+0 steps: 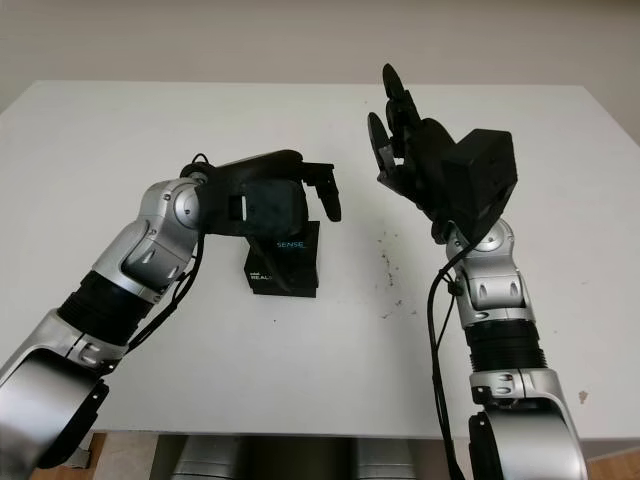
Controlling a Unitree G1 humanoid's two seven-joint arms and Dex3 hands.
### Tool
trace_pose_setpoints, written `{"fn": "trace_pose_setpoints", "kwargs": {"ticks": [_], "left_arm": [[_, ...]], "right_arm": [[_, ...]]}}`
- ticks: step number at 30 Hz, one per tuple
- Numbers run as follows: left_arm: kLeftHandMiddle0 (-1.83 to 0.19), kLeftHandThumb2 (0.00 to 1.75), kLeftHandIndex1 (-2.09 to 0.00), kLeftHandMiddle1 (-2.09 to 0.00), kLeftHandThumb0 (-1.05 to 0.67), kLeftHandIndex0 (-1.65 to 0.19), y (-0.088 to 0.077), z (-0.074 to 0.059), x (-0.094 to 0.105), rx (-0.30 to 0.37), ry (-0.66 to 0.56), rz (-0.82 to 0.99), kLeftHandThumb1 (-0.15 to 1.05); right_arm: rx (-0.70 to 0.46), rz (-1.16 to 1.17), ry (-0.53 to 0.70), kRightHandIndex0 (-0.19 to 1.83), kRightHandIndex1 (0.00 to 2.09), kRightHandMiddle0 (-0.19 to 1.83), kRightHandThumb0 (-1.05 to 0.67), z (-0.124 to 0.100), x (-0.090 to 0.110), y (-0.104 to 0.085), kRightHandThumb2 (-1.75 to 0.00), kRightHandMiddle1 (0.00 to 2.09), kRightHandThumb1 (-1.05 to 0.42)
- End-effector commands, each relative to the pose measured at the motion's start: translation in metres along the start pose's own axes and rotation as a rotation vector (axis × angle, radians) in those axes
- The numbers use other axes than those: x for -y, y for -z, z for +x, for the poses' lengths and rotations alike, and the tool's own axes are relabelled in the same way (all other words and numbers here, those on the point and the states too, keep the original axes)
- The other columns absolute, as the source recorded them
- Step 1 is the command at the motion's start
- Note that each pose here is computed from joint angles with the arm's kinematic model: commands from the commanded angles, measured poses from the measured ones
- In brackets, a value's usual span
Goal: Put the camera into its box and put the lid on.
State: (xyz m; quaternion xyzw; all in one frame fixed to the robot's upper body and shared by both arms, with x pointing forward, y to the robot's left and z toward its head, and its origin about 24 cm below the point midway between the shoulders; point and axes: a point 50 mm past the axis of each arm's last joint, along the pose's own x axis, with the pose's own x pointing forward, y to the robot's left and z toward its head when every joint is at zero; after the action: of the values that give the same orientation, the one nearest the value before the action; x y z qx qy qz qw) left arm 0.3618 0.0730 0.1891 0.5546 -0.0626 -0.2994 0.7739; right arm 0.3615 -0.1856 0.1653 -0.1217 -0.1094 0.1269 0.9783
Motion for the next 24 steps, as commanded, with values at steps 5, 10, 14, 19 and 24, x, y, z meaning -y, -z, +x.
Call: {"fn": "trace_pose_setpoints", "kwargs": {"ticks": [5, 10, 14, 19, 24], "left_arm": [[-0.25, 0.06, -0.22, -2.09, -0.55, -0.06, 0.004, 0.000, -0.001, -0.028, -0.005, -0.017, 0.89], [0.12, 0.06, -0.15, -2.06, -0.58, -0.05, 0.005, 0.001, 0.001, -0.033, 0.010, -0.033, 0.92], [-0.02, 0.07, -0.12, -2.09, -0.64, -0.05, 0.005, 0.000, 0.002, -0.046, 0.022, -0.050, 0.99], [0.12, 0.45, -0.05, -0.23, -0.77, 0.12, 0.007, -0.003, 0.003, -0.019, 0.038, -0.087, 1.05], [0.19, 0.63, 0.00, -0.01, -0.82, 0.19, 0.015, -0.010, -0.004, 0.016, -0.036, -0.262, 1.05]], "right_arm": [[0.025, -0.008, 0.011, -0.19, 0.00, -0.18, -0.74, 0.000, 0.001, -0.005, -0.70, 0.03, -1.05], [0.020, -0.017, 0.013, -0.19, 0.00, -0.18, -0.74, 0.000, 0.001, -0.006, -0.69, 0.04, -1.05], [0.025, -0.019, 0.008, -0.19, 0.00, -0.19, -0.75, 0.000, 0.002, -0.006, -0.70, 0.04, -1.05], [0.028, -0.011, 0.009, -0.19, 0.00, -0.19, -0.73, -0.001, 0.001, -0.005, -0.72, 0.03, -1.05], [0.034, -0.006, 0.007, -0.19, 0.00, -0.19, -0.74, -0.001, 0.001, -0.003, -0.71, 0.00, -1.05]]}}
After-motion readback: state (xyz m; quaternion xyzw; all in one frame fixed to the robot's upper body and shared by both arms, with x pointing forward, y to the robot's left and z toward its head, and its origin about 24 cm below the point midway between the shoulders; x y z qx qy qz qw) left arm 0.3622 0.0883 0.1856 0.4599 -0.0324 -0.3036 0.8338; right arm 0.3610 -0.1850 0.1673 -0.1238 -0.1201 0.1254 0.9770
